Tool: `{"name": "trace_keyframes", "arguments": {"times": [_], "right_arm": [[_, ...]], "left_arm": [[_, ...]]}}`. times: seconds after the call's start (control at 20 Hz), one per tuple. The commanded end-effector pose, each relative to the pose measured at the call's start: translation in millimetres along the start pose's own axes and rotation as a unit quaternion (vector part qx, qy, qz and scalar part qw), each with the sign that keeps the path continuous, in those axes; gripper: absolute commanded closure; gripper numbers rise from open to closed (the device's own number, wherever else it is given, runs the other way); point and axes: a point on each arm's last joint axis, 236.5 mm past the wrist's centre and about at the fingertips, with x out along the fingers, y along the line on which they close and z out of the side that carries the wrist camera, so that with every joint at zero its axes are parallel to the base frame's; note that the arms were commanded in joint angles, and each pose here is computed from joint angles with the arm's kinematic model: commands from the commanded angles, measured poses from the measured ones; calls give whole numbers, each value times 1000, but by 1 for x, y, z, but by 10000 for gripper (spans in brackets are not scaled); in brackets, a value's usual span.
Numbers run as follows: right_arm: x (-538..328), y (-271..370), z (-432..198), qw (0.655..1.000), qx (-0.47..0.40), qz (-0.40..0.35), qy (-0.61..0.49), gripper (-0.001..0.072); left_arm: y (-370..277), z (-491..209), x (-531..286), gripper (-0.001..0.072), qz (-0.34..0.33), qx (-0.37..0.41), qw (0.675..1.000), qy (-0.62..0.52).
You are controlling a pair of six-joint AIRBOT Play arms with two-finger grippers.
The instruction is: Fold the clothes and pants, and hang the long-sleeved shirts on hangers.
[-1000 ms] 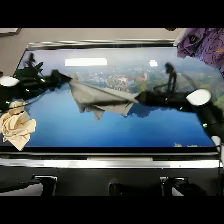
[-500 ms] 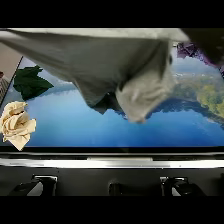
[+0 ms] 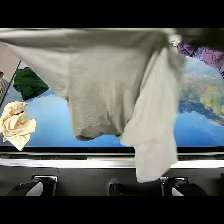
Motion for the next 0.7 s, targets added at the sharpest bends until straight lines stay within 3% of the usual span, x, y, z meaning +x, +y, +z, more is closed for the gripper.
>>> {"name": "trace_keyframes", "arguments": {"times": [0.0,0.3,0.5,0.55,0.65], "right_arm": [[115,-90,-50,993,76,-45,80,680],[262,-177,-176,959,228,-23,169,680],[287,-194,-244,935,262,-25,236,679],[288,-196,-249,933,264,-27,242,647],[283,-197,-249,931,265,-25,248,500]], "left_arm": [[98,-44,76,694,72,-50,993,85],[226,-192,218,693,117,-157,953,231],[244,-291,260,693,113,-211,919,315],[243,-303,265,693,110,-220,914,324],[238,-313,270,693,104,-225,910,332]]}}
